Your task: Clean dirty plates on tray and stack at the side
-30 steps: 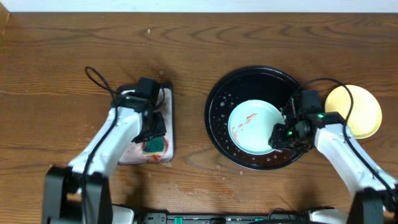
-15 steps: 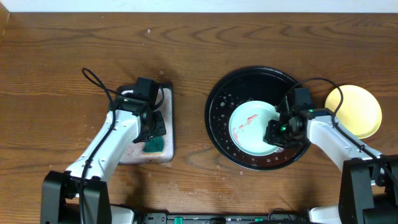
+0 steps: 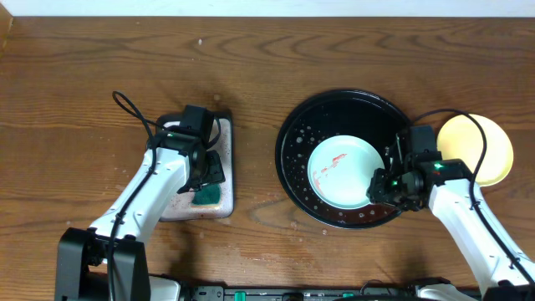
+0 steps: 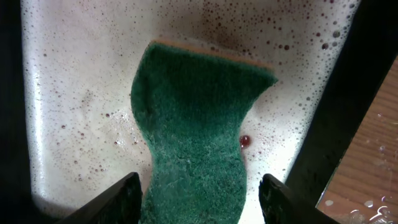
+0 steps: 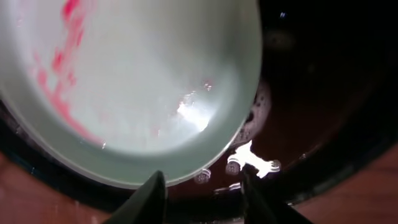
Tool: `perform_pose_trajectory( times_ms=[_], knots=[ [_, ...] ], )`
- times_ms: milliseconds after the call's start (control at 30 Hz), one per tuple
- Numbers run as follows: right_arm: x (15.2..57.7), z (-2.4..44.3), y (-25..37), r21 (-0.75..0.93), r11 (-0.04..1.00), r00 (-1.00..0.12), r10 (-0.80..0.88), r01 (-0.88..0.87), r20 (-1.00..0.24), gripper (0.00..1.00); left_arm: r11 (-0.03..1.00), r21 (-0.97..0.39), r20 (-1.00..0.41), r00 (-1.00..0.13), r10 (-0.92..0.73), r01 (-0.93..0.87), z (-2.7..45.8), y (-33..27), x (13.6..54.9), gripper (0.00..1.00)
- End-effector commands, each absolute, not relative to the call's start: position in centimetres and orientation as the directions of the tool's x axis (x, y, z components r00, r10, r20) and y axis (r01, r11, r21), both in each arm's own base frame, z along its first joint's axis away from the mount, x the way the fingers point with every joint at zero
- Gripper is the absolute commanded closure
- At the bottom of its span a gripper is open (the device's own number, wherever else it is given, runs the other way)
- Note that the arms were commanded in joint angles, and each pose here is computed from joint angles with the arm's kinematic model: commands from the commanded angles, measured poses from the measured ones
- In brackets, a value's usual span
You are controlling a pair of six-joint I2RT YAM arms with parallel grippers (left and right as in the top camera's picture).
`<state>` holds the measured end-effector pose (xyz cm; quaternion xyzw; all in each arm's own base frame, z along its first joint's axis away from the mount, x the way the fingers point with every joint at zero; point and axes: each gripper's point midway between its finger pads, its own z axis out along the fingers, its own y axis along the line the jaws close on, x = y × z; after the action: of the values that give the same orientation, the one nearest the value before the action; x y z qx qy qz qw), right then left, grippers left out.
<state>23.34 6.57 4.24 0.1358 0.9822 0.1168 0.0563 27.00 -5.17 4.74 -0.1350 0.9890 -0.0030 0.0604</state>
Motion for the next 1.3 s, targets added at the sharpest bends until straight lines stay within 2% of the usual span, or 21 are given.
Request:
perform_pose_trajectory(
  times_ms=[0, 167, 200, 300, 333, 433, 533, 633, 800, 1033, 1100, 1133, 1167, 1233, 1267],
  knots=[
    [22.1, 1.6, 6.6, 0.236, 0.903, -0.927, 0.374, 0.36, -0.015, 0.62, 0.966, -0.004, -0.114, -0.96, -0.258, -0.259, 4.5, -4.8, 26.8, 0.38],
    [21.5, -1.1, 7.2, 0.273, 0.867, -0.903, 0.43, 0.417, 0.016, 0.69, 0.966, -0.004, -0.114, -0.96, -0.257, -0.259, 4.5, -4.8, 26.8, 0.38],
    [21.6, -1.2, 7.2, 0.273, 0.87, -0.905, 0.425, 0.411, 0.01, 0.73, 0.966, -0.004, -0.114, -0.96, -0.257, -0.259, 4.5, -4.8, 26.8, 0.38],
    [23.1, -0.6, 7.3, 0.296, 0.907, -0.94, 0.333, 0.299, -0.072, 0.97, 0.966, -0.004, -0.114, -0.96, -0.257, -0.259, 4.5, -4.8, 26.8, 0.38],
    [23.4, -0.5, 7.3, 0.297, 0.912, -0.944, 0.319, 0.282, -0.084, 0.99, 0.966, -0.004, -0.113, -0.96, -0.257, -0.259, 4.5, -4.8, 26.7, 0.38],
    [25.0, 0.6, 7.0, 0.271, 0.948, -0.962, 0.217, 0.168, -0.163, 0.99, 0.966, -0.003, -0.112, -0.96, -0.257, -0.258, 4.5, -4.8, 26.7, 0.38],
    [26.4, 1.3, 5.7, 0.163, 0.986, -0.966, 0.063, 0.022, -0.252, 0.99, 0.966, 0.001, -0.104, -0.961, -0.257, -0.259, 4.4, -4.7, 26.5, 0.38],
    [27.2, 1.6, 4.7, 0.084, 0.996, -0.956, 0.001, -0.024, -0.292, 0.99, 0.966, 0.004, -0.099, -0.961, -0.257, -0.258, 4.4, -4.7, 26.4, 0.37],
    [27.4, 1.6, 4.3, 0.085, 0.995, -0.953, 0.075, 0.051, -0.295, 0.99, 0.966, 0.001, -0.105, -0.961, -0.257, -0.259, 4.0, -4.7, 26.4, 0.37],
    [26.7, 1.4, 4.2, 0.123, 0.969, -0.939, 0.24, 0.215, -0.248, 0.97, 0.965, 0.004, -0.096, -0.961, -0.261, -0.263, 0.3, -4.5, 25.5, 0.38],
    [26.4, 1.3, 4.2, 0.134, 0.954, -0.929, 0.293, 0.268, -0.227, 0.97, 0.964, 0.011, -0.082, -0.961, -0.265, -0.267, -1.1, -4.4, 25.0, 0.5],
    [26.2, 1.2, 4.2, 0.14, 0.943, -0.921, 0.325, 0.301, -0.216, 0.97, 0.96, 0.016, -0.071, -0.958, -0.278, -0.28, -1.7, -4.4, 24.7, 0.59],
    [26.2, 1.2, 4.3, 0.147, 0.937, -0.916, 0.342, 0.317, -0.211, 0.97, 0.958, 0.021, -0.06, -0.957, -0.284, -0.286, -2.0, -4.3, 24.6, 0.74],
    [26.5, 1.4, 4.3, 0.158, 0.932, -0.908, 0.356, 0.327, -0.22, 0.94, 0.957, 0.026, -0.051, -0.957, -0.286, -0.288, -2.3, -4.3, 24.5, 0.9],
    [27.0, 1.6, 4.2, 0.159, 0.934, -0.904, 0.351, 0.32, -0.243, 0.92, 0.957, 0.024, -0.054, -0.957, -0.286, -0.288, -2.1, -4.4, 24.6, 0.92]
  ],
)
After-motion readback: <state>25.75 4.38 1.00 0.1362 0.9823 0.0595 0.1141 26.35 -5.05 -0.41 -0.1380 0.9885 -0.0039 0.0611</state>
